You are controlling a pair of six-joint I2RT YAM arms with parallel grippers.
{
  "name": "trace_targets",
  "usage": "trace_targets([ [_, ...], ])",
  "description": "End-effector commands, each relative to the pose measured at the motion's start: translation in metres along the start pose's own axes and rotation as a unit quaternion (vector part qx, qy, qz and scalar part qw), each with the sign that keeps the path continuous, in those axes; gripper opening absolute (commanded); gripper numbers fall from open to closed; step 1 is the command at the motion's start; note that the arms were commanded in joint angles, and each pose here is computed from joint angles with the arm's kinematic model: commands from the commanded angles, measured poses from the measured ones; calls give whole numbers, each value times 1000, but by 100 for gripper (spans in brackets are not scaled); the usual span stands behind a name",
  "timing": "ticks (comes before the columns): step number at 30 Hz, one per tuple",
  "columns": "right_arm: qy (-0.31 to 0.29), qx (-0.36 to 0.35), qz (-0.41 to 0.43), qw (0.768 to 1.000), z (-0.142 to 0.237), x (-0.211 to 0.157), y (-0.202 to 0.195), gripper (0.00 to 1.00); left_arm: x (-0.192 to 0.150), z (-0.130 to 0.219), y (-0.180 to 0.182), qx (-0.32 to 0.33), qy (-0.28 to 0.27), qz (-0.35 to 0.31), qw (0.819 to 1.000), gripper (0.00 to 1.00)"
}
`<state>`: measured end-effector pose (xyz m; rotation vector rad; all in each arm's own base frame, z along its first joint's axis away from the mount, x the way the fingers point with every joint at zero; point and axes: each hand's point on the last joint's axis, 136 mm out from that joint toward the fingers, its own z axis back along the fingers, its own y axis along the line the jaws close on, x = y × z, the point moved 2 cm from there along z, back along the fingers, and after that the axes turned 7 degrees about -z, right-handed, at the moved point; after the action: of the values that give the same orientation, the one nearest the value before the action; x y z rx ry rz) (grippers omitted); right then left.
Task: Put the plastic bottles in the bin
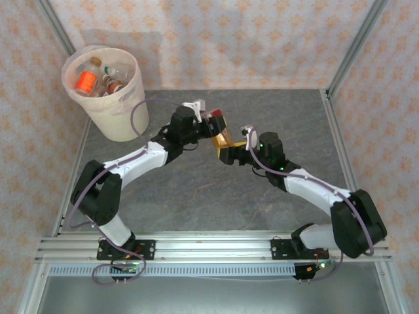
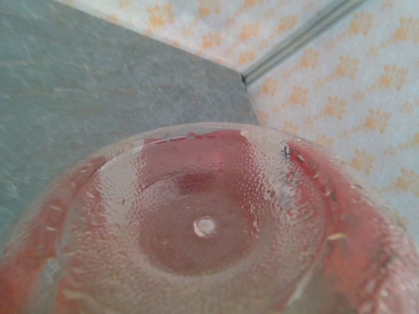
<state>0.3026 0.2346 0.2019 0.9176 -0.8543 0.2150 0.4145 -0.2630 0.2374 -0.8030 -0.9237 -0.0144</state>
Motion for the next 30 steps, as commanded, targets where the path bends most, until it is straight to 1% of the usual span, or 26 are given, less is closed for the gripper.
trace_targets([
  [1, -68, -13, 40, 997, 18, 24, 9, 99, 51, 39, -4, 12, -60, -13, 998, 57],
  [2, -96, -21, 47, 994, 29, 35, 13, 99, 61, 52, 1, 32, -71, -21, 997, 56],
  [4, -137, -57, 47, 988, 41, 48, 8, 99, 78, 78, 14, 86, -87, -41, 992, 53],
  [5, -157, -81, 45, 983, 48, 53, 2, 99, 89, 94, 18, 115, -99, -58, 987, 51],
  [7, -193, -126, 37, 972, 59, 62, -9, 99, 112, 131, 29, 189, -129, -88, 970, 44],
  [9, -217, -163, 28, 962, 68, 66, -21, 99, 141, 178, 40, 265, -183, -90, 942, 45],
  [12, -230, -187, 11, 955, 69, 66, -31, 99, 178, 240, 50, 344, -255, -82, 900, 45],
  [13, -229, -187, 7, 955, 68, 66, -32, 99, 188, 256, 52, 363, -276, -76, 887, 46],
  [14, -227, -186, 2, 956, 65, 65, -34, 99, 198, 271, 57, 376, -294, -69, 876, 48],
  [15, -223, -183, -3, 957, 62, 65, -34, 99, 208, 282, 63, 385, -306, -60, 869, 50],
  [17, -214, -178, -8, 960, 56, 63, -34, 99, 223, 297, 77, 397, -322, -39, 859, 50],
  [19, -206, -175, -14, 963, 52, 62, -34, 99, 237, 306, 92, 406, -323, -18, 855, 50],
  [23, -198, -170, -20, 965, 47, 62, -34, 99, 269, 315, 125, 394, -324, 24, 860, 50],
  [26, -196, -170, -25, 966, 46, 61, -35, 99, 290, 318, 154, 403, -321, 39, 856, 49],
  [28, -193, -169, -26, 966, 45, 60, -35, 99, 296, 318, 175, 422, -311, 47, 850, 48],
  [30, -190, -169, -28, 967, 45, 58, -35, 99, 295, 314, 195, 446, -283, 53, 847, 46],
])
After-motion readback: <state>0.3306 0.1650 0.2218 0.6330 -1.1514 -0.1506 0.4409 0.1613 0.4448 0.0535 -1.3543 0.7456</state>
